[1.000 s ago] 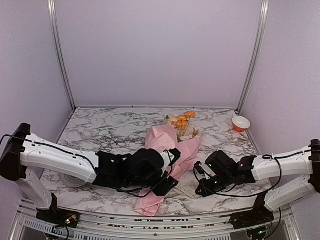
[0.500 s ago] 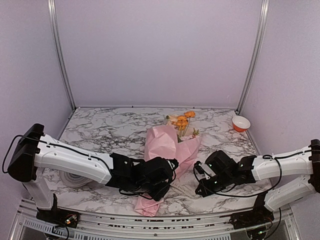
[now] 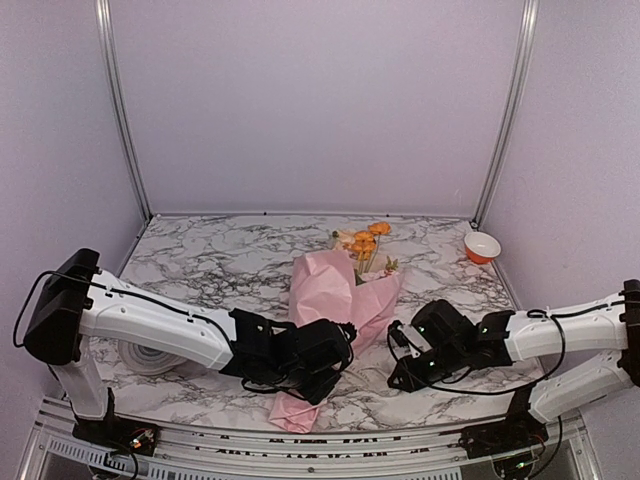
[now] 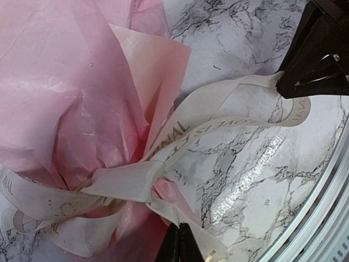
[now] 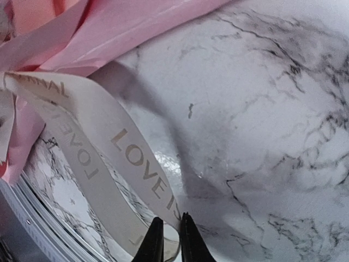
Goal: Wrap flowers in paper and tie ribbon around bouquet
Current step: Tie the half-tied ribbon around the folded bouquet.
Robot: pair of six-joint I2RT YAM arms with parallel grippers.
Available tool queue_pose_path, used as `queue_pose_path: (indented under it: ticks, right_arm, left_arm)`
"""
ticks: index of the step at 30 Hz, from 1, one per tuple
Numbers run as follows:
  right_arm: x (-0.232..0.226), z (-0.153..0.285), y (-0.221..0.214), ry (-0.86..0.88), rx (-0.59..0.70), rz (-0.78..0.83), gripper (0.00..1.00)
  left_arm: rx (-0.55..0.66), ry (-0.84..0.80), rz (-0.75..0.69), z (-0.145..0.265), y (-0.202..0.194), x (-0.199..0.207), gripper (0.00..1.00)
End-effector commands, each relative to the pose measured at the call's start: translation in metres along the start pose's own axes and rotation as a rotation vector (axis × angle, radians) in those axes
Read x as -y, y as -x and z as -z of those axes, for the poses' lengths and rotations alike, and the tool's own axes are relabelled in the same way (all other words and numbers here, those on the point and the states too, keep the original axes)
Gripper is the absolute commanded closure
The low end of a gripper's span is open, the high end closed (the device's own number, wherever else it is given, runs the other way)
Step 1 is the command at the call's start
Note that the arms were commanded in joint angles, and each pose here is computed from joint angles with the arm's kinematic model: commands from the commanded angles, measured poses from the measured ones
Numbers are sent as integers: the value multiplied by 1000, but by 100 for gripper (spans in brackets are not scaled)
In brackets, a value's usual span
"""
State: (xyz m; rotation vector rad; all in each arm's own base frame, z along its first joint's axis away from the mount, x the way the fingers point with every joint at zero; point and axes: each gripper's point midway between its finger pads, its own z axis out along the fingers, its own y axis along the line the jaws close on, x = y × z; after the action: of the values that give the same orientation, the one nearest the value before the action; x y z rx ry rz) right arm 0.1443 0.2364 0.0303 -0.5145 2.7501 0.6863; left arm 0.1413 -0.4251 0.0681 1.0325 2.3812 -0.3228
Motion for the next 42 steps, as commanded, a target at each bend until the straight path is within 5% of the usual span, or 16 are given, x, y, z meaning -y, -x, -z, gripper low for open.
queue_pose_path:
  ticks: [1, 10, 22, 29, 37, 42]
  right_arm:
    - [-16, 18, 27, 35, 83, 41, 75]
    - [-57, 50, 60, 178, 201, 202, 52]
    - [-109, 51, 115, 295, 292, 306, 55]
    - [-90, 55, 100, 227, 316, 314, 48]
    - [-69, 21, 37, 150, 259, 300, 19]
    - [-77, 8, 26, 114, 281, 396, 17]
  left_arm:
    - [33, 8, 9, 12, 11, -5, 100]
    - [63, -8, 65, 42, 4, -28, 100]
    - [-29, 29, 247, 60, -60, -80, 100]
    - [-65, 54, 325, 56, -91, -98, 100]
    - [-118, 82, 348, 43, -118, -109, 100]
    - [-16, 52, 287, 56, -95, -109, 60]
